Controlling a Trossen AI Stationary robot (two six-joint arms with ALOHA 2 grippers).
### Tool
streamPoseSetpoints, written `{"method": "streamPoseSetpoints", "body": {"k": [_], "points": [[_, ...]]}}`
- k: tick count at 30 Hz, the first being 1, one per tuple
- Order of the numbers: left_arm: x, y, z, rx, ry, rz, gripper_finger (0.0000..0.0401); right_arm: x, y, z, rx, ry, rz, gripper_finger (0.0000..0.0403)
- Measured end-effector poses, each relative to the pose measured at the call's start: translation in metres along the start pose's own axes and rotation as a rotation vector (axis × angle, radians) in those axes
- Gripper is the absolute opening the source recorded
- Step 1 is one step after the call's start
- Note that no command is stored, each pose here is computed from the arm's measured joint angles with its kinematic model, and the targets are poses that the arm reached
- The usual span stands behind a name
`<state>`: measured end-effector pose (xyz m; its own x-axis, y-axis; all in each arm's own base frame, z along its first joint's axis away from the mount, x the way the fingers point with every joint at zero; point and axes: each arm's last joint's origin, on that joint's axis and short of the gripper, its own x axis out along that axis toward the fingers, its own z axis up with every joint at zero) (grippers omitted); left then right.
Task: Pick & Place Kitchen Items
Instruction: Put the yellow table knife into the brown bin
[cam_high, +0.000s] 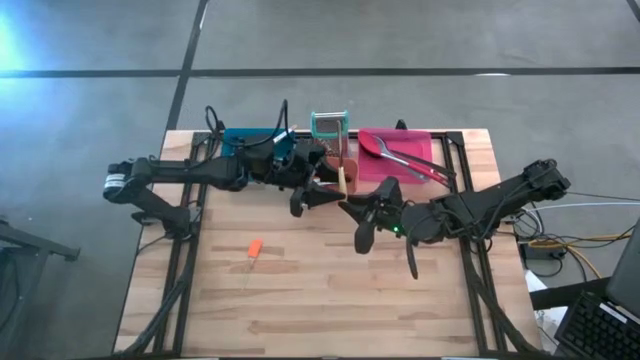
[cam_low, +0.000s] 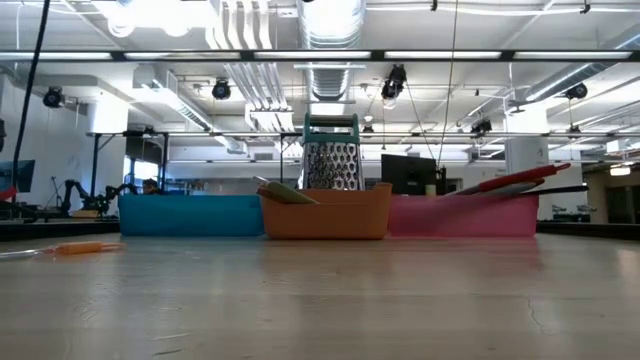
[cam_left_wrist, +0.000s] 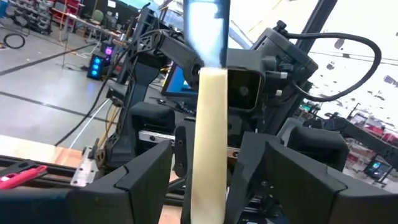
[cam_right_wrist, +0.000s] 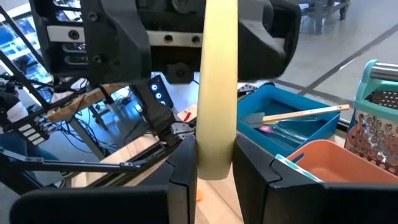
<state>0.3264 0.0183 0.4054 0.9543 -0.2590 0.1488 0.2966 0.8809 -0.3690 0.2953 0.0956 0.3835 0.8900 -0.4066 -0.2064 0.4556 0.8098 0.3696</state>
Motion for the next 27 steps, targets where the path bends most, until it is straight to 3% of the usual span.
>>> {"method": "streamPoseSetpoints", "body": {"k": [4,7,15,27], "points": [[0.0011,0.0008,-0.0011,-0.002,0.002,-0.002,0.0255,0.0,0.0,0.0,-0.001,0.0,0.0,0.0062],[0.0011,0.0006,-0.0005,0.013,-0.003,-0.004,0.0228,0.0,0.0001,0.0001,-0.001,-0.001,0.0,0.0062],[0.0009,0.0011,-0.0004,0.046,-0.002,-0.003,0.0063,-0.0001,0.0002,-0.0001,-0.008,0.002,0.004,0.0062],[0.0005,0.0018,-0.0001,0.061,0.003,-0.014,0.0065,0.0,0.0002,0.0,-0.009,0.001,0.004,0.0062]]}}
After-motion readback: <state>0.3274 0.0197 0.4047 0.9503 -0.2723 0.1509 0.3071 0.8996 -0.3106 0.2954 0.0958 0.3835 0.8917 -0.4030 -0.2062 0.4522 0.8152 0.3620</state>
